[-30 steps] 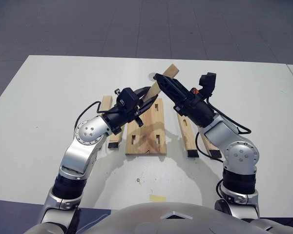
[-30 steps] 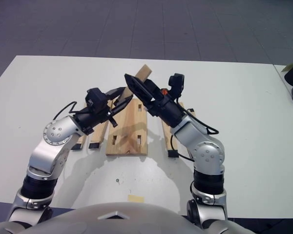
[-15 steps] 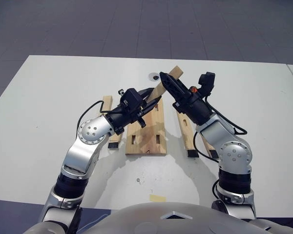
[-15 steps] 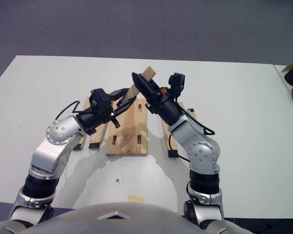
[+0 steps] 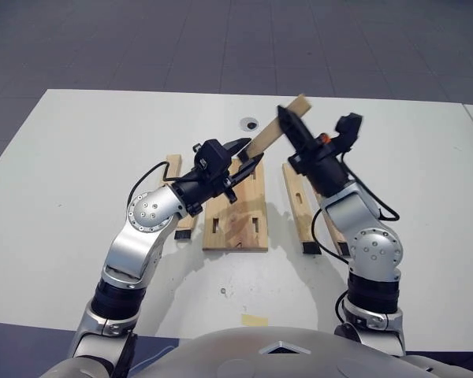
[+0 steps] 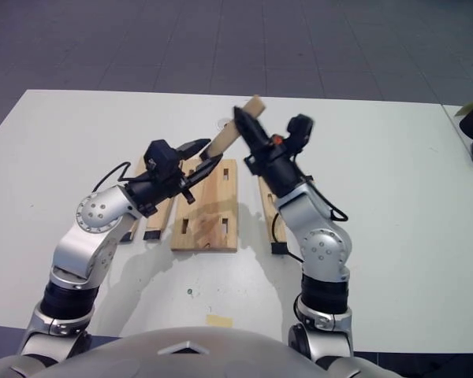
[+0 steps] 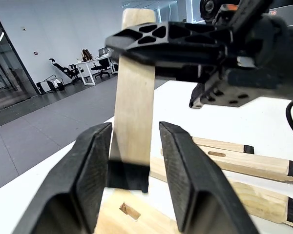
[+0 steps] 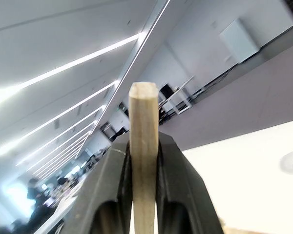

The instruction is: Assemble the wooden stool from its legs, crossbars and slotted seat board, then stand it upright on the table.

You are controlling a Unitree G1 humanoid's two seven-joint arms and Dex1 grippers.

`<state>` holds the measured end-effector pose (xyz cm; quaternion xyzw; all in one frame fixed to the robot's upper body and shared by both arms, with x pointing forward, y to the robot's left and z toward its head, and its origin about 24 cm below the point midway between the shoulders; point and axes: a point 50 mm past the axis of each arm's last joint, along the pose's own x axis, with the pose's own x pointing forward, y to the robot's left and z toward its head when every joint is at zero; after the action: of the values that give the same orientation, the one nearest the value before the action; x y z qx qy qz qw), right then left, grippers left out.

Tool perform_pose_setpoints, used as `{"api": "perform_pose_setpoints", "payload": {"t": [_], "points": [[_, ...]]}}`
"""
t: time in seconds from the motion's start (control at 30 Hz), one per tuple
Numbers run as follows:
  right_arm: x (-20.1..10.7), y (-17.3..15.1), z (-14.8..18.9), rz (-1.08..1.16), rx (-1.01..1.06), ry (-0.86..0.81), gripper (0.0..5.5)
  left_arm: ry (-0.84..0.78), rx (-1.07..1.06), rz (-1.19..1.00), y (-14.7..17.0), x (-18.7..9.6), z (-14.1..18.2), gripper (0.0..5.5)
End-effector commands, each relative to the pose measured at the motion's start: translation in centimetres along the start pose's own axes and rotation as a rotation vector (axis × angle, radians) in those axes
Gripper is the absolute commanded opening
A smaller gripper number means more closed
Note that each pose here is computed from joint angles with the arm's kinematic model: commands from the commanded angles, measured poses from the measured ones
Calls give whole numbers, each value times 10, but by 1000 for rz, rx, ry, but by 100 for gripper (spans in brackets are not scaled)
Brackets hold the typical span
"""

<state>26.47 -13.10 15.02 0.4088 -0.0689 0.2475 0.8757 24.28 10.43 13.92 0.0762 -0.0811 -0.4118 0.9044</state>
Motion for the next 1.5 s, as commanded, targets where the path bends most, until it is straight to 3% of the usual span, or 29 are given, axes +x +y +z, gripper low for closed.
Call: {"api": "perform_pose_setpoints", "payload": {"t": [0.03,0.13,0.23,0.6,1.13,1.5], "points": [[-26,-35,27,-201,-140,-66,42,-84,-118,163,29,-15,14,265],[-52,-50,27,-283,-208,-8,42,-102,-171,396,64,-30,15,315],[-59,-57,14,-324,-245,51,42,-92,-213,536,78,-36,11,368],[-69,-68,-18,-445,-324,125,42,-19,-208,528,70,-32,-1,538],[-74,-72,-29,-493,-314,92,42,21,-165,433,63,-24,-4,540],[-71,-73,-36,-476,-461,142,42,23,-111,379,57,-18,1,540]]}}
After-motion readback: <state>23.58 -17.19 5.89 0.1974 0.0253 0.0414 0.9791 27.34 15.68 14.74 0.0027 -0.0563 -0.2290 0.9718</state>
